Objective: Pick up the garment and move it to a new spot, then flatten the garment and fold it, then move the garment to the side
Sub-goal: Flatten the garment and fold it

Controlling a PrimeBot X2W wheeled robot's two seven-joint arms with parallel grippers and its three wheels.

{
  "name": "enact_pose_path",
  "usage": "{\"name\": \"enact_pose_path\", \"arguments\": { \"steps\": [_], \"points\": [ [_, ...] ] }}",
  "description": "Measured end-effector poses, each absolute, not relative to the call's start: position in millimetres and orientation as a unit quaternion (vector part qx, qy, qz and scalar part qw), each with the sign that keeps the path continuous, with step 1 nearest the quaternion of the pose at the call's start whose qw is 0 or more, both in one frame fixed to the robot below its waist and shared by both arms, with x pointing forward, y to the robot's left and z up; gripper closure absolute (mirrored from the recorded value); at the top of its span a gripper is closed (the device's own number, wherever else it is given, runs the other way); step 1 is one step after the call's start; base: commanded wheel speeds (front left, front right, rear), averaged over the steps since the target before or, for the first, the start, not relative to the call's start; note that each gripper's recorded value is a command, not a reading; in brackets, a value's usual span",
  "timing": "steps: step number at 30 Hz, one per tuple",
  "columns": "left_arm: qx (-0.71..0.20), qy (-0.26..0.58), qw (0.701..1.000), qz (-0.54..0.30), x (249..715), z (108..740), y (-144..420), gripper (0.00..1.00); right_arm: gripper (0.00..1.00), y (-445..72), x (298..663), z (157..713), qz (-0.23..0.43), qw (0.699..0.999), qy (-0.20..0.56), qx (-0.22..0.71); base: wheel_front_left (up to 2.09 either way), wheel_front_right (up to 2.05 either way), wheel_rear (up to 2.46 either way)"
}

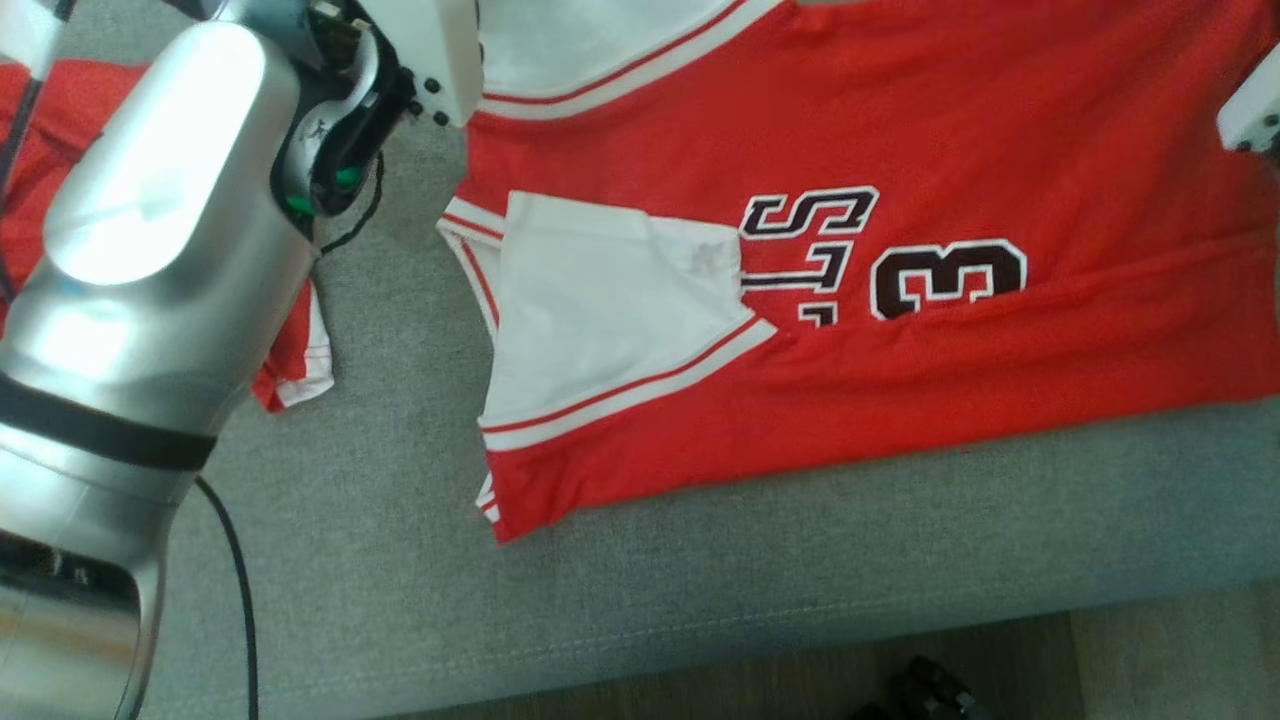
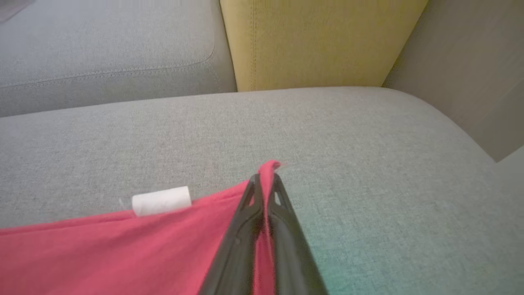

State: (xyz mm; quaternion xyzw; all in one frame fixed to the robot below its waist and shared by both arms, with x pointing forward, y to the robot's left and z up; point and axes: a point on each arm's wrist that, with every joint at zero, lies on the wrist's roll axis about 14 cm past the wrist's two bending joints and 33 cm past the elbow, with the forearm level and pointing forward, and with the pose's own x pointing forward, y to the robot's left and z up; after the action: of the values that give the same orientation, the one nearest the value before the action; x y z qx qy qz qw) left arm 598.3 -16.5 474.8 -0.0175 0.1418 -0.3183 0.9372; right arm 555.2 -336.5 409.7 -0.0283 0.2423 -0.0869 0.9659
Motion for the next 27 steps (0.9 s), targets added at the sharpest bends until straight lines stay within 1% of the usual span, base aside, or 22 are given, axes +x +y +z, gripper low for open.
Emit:
{"name": "enact_pose_path", "arguments": {
  "steps": [7,13,22,27],
  "points": [
    [-0.013,0.099,0.948,-0.302,616.0,490.6,-14.4,1.00,1.00,-341.3,558.6,422.2,-0.097,0.974,0.205,-0.030,0.00,0.00,0.00],
    [-0.022,0.061,0.956,-0.286,631.6,507.3,-16.7,1.00,1.00,-336.4,574.8,448.3,-0.097,0.984,0.147,-0.023,0.00,0.00,0.00],
    [-0.020,0.057,0.951,-0.302,623.1,509.2,-22.4,1.00,1.00,-327.5,573.2,458.0,-0.097,0.988,0.121,0.003,0.00,0.00,0.00],
    [-0.018,0.063,0.946,-0.316,604.5,507.3,-23.3,1.00,1.00,-326.9,554.6,451.1,-0.100,0.987,0.125,0.013,0.00,0.00,0.00]
  ]
}}
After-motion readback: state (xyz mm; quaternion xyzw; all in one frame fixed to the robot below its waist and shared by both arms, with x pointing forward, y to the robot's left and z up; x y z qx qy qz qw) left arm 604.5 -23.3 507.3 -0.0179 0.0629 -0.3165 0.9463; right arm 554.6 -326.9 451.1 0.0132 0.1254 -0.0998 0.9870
